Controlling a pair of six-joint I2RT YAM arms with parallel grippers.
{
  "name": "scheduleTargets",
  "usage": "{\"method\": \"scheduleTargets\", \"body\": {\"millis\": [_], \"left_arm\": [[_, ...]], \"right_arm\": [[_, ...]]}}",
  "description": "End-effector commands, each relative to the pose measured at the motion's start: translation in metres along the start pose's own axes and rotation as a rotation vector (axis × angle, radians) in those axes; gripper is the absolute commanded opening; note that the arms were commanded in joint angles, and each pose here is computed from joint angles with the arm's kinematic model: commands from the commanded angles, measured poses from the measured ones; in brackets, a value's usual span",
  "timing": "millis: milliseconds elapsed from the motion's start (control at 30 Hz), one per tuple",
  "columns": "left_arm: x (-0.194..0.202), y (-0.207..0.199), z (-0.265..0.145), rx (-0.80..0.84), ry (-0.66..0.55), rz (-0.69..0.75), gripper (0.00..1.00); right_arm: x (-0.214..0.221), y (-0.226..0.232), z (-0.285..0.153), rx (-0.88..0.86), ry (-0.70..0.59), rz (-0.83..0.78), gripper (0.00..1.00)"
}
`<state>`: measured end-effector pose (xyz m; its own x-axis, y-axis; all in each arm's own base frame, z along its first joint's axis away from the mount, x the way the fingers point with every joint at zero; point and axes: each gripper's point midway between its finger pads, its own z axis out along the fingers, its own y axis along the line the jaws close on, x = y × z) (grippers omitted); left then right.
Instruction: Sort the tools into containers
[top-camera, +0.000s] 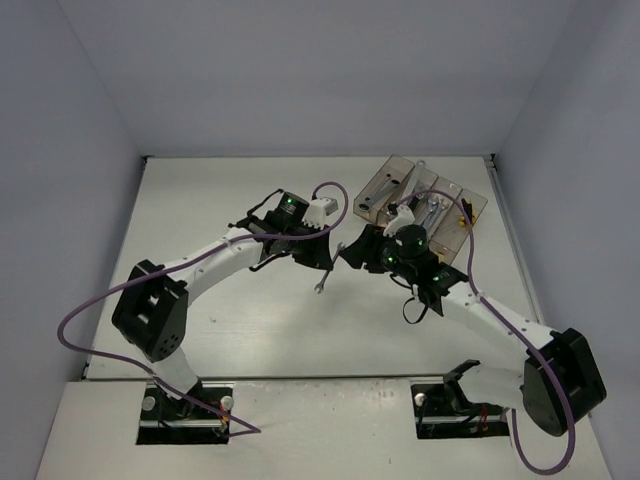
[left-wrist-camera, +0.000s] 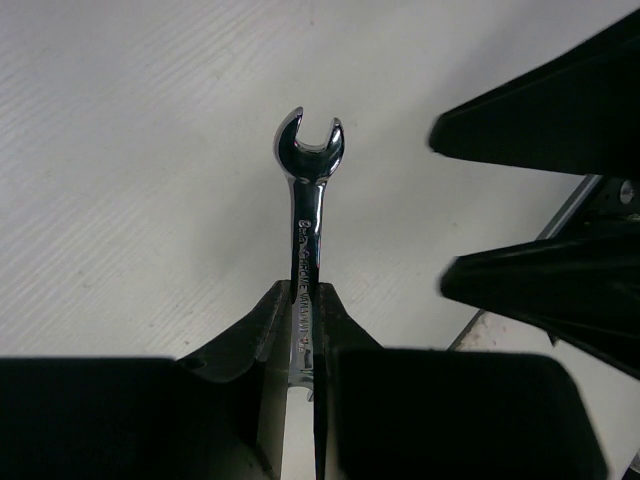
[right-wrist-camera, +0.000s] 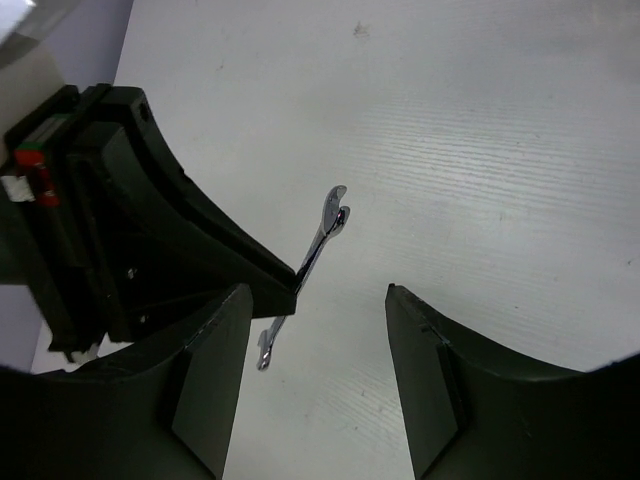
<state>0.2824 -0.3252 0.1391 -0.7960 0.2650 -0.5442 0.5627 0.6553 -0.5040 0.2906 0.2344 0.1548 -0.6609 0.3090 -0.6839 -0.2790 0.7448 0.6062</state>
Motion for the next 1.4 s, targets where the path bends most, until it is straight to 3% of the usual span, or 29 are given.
{"method": "scheduleTargets", "body": {"millis": [0, 300, 433, 567, 667, 733, 767, 1000, 1067, 1367], "left_arm": [[-0.036, -0.043, -0.025, 0.106, -0.151, 0.064, 0.0], [-0.033, -0.053, -0.023, 0.132, -0.148, 0.079, 0.0], [-0.033, -0.054, -0.022, 0.135, -0.146, 0.083, 0.0], [-0.034, -0.048, -0.021, 0.103, -0.158, 0.086, 0.01], [-0.036, -0.037, -0.021, 0.043, -0.165, 0.088, 0.31], [-0.038, -0.031, -0.026, -0.003, -0.174, 0.101, 0.62], [-0.039, -0.028, -0.029, -0.029, -0.176, 0.108, 0.69], [-0.052, 0.023, -0.101, -0.412, -0.27, 0.191, 0.73], [-0.054, 0.035, -0.128, -0.519, -0.313, 0.211, 0.74], [-0.025, 0.058, -0.212, -0.738, -0.449, 0.285, 0.78]], "right_arm": [[-0.038, 0.024, 0.008, -0.037, -0.144, -0.012, 0.52], [-0.033, 0.025, 0.025, -0.026, -0.129, -0.016, 0.44], [-0.032, 0.026, 0.029, -0.026, -0.127, -0.017, 0.18], [-0.036, 0.026, 0.029, -0.019, -0.14, -0.029, 0.01], [-0.043, 0.022, 0.028, 0.002, -0.163, -0.044, 0.0], [-0.055, 0.018, 0.026, 0.033, -0.191, -0.058, 0.0], [-0.055, 0.015, 0.024, 0.045, -0.185, -0.068, 0.0], [-0.154, -0.059, -0.019, 0.243, -0.31, -0.073, 0.0], [-0.194, -0.1, -0.037, 0.335, -0.348, -0.057, 0.0], [-0.25, -0.212, -0.023, 0.481, -0.314, 0.032, 0.0]]}}
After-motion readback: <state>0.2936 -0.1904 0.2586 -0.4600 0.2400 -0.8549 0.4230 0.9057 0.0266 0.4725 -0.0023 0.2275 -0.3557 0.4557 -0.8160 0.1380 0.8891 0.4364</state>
